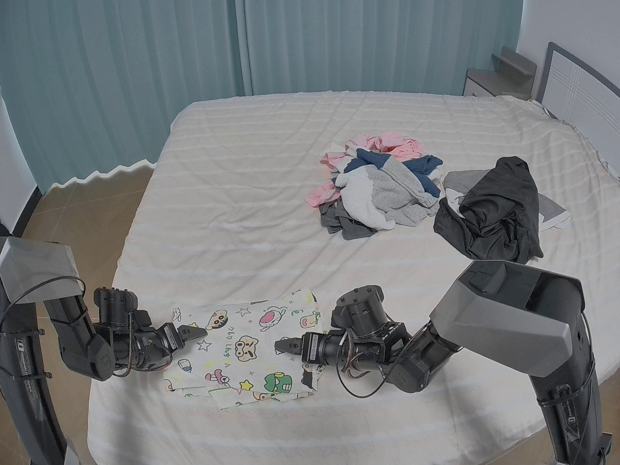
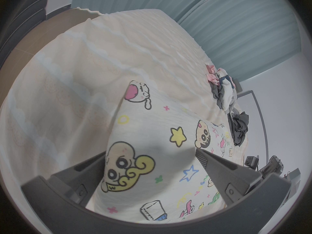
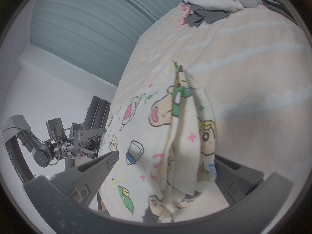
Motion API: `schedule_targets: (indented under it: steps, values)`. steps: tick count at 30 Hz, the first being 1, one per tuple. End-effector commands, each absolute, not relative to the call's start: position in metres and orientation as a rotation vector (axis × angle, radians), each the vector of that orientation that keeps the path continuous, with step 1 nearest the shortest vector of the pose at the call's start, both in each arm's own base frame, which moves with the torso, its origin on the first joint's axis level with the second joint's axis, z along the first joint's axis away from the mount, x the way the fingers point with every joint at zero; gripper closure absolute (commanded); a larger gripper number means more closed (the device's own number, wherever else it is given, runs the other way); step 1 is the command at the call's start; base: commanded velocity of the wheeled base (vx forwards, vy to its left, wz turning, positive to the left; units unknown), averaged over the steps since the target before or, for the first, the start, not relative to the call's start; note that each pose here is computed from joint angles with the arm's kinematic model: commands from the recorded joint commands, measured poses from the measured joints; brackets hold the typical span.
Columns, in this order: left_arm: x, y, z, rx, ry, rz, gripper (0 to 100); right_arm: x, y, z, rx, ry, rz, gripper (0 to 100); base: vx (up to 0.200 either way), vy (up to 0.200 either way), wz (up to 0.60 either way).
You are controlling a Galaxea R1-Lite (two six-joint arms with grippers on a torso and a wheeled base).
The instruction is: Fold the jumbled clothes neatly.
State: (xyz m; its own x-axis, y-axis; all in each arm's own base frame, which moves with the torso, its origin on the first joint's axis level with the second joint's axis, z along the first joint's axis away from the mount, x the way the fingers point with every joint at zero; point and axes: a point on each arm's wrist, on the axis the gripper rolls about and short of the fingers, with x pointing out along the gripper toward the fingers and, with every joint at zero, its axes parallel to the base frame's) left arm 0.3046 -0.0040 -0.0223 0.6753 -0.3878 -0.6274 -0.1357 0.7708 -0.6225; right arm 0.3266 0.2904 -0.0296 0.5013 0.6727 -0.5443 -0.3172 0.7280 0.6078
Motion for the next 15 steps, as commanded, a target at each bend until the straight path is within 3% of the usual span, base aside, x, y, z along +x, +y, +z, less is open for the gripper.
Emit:
schedule_targets:
  steps: [1, 7, 8, 9, 10, 15]
  values:
    - [0.303, -0.008, -0.022, -0.691, 0.839, -0.165, 0, 0.327, 0.296, -0.033, 0.464, 0.848, 0.631, 0, 0.000, 0.000, 0.00]
    - [0.303, -0.009, -0.021, -0.689, 0.840, -0.167, 0, 0.330, 0.302, -0.038, 0.452, 0.828, 0.598, 0, 0.000, 0.000, 0.00]
    - [0.302, -0.009, -0.021, -0.690, 0.841, -0.169, 0, 0.330, 0.302, -0.039, 0.448, 0.835, 0.596, 100, 0.000, 0.000, 0.00]
    - [0.302, -0.010, -0.021, -0.694, 0.844, -0.168, 0, 0.330, 0.302, -0.039, 0.448, 0.834, 0.594, 100, 0.000, 0.000, 0.00]
    - [0.301, -0.011, -0.021, -0.692, 0.847, -0.172, 100, 0.331, 0.303, -0.038, 0.448, 0.826, 0.597, 100, 0.000, 0.000, 0.00]
    - [0.298, -0.018, -0.017, -0.686, 0.850, -0.193, 100, 0.332, 0.305, -0.031, 0.456, 0.801, 0.598, 100, 0.000, 0.000, 0.00]
